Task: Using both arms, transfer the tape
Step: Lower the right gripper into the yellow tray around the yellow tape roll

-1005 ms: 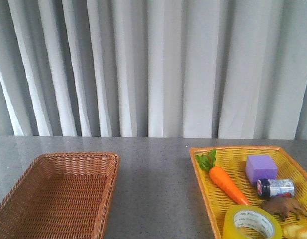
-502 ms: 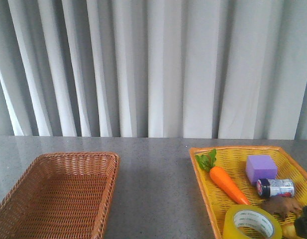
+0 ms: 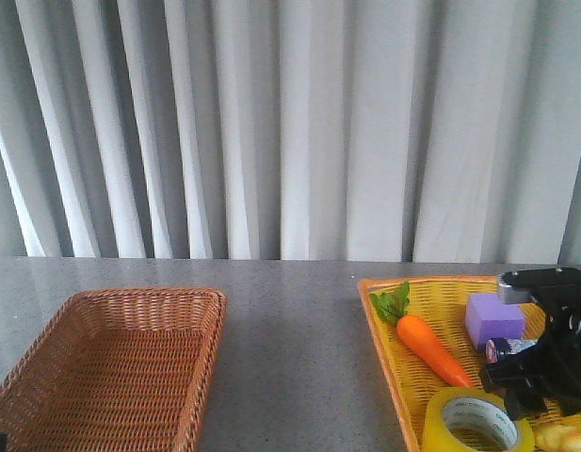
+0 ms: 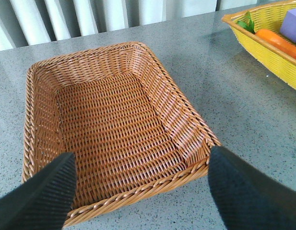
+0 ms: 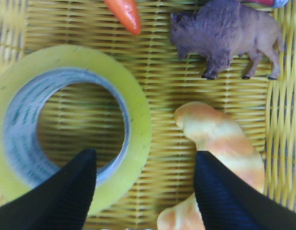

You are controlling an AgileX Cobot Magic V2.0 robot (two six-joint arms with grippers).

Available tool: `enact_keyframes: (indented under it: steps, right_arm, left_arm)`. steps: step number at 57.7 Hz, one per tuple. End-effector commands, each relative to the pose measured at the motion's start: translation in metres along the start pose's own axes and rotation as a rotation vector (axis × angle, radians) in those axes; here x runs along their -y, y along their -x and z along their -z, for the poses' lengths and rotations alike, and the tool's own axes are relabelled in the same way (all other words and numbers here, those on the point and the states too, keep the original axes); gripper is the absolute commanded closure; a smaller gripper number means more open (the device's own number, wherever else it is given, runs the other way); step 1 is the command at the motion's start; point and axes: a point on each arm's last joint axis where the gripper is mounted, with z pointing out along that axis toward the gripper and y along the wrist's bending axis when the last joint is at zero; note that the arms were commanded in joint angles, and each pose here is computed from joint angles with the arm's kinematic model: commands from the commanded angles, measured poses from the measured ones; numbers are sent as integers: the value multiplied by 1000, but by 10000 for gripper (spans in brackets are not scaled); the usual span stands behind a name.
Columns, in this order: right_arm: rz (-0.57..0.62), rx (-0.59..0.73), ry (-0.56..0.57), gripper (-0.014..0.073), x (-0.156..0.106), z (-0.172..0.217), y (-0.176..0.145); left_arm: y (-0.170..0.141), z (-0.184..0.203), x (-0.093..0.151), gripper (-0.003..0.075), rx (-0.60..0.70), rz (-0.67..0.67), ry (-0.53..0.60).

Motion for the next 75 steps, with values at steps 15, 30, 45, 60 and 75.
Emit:
enact_keyframes:
  steps: [15, 30, 45, 60, 75]
  right_arm:
    - [-9, 11, -2, 230, -1, -20, 28]
    - [-5, -22, 23, 305, -4, -36, 29]
    - [9, -10, 25, 445, -3, -29, 28]
    - [25, 58, 23, 442, -2, 13, 21]
    - [60, 231, 94, 442, -7, 69, 15]
  left_arm:
    - [16, 4, 1, 165, 105, 6, -9]
    - [16, 4, 1, 165, 105, 6, -9]
    - [16, 4, 1, 165, 105, 6, -9]
    - [16, 4, 1, 165, 105, 6, -9]
    - [16, 4, 1, 165, 105, 6, -9]
